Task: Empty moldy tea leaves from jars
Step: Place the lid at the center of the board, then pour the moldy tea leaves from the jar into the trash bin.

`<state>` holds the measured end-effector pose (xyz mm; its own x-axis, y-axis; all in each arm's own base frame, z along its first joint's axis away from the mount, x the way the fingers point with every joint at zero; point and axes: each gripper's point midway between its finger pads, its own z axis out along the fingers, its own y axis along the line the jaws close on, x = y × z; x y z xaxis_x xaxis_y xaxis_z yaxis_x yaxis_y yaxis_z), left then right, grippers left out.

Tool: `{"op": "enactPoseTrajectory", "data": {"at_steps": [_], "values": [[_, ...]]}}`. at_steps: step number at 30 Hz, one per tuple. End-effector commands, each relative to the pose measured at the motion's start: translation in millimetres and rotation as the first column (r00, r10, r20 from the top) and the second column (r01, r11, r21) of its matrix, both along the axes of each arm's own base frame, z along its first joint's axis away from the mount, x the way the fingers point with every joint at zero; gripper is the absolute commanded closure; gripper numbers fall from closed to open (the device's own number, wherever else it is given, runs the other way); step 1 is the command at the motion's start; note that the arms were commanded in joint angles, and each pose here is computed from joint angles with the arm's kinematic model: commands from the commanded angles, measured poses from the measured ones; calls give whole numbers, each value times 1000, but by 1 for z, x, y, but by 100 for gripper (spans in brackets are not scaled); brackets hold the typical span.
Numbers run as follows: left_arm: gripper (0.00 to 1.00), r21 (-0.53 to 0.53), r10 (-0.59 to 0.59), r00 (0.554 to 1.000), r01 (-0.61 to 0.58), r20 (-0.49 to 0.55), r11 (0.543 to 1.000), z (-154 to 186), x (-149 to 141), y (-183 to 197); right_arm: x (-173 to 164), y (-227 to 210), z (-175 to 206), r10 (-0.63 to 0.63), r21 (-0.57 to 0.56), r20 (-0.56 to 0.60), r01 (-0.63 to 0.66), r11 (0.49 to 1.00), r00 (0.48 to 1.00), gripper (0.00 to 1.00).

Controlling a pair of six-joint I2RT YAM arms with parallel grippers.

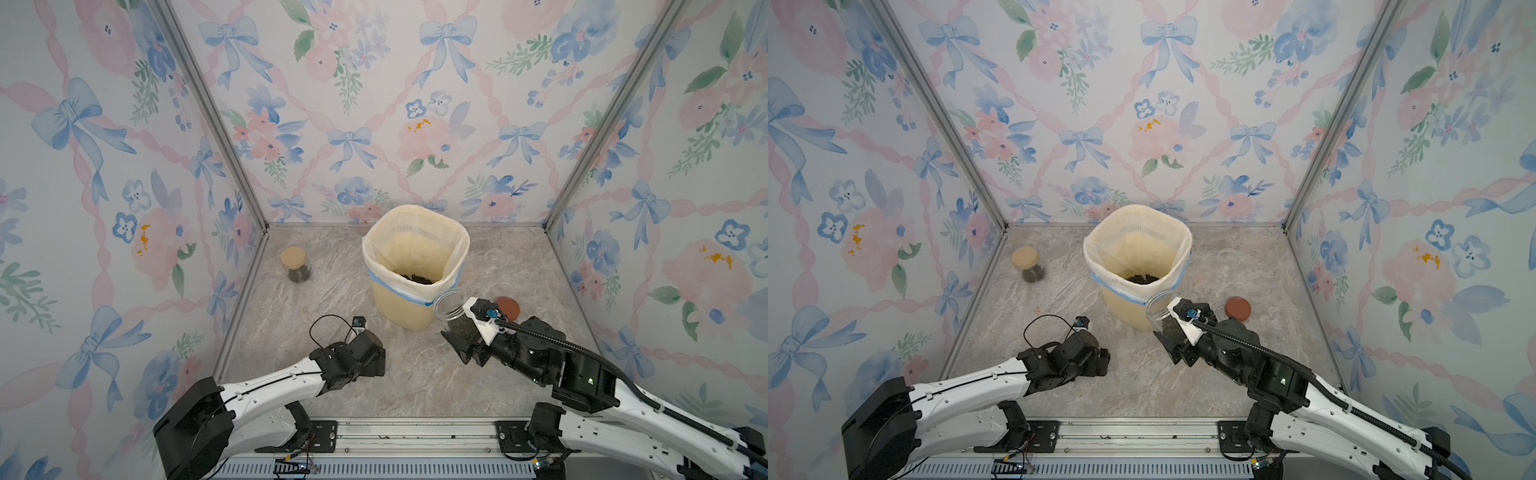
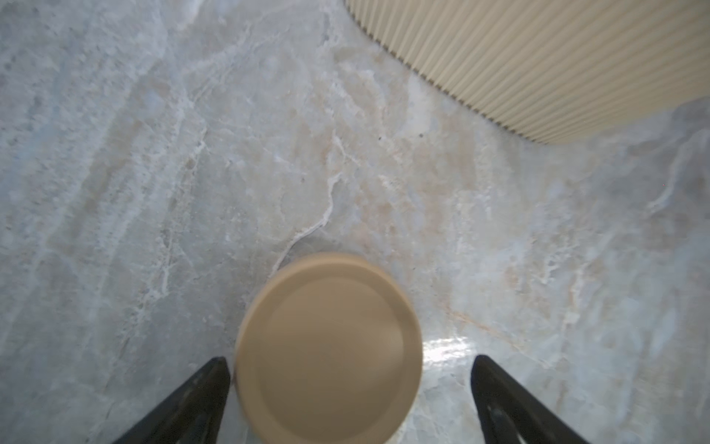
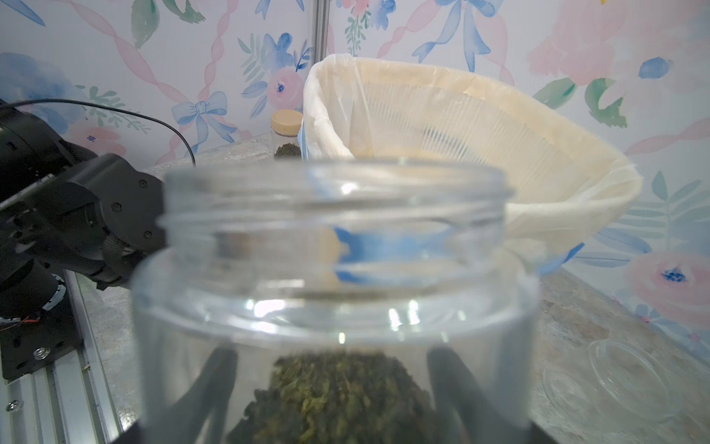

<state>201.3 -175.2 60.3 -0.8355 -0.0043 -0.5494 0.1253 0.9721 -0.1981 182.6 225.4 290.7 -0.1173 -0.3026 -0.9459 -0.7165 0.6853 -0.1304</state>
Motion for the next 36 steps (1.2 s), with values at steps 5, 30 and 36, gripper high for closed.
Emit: {"op": "enactPoseTrajectory", "data": {"at_steps": [5,30,36], "values": [[2,-123,-51,991,67,124,990,102,16,-25,8,-1,54,-33,91,48,29,995,998,28],[2,-340,-218,790,471,573,814,381,71,-89,104,17,135,-1,301,-194,61,952,981,28],[2,-435,-287,779,569,558,698,384,78,-107,117,24,135,15,337,-232,66,939,973,28]]}}
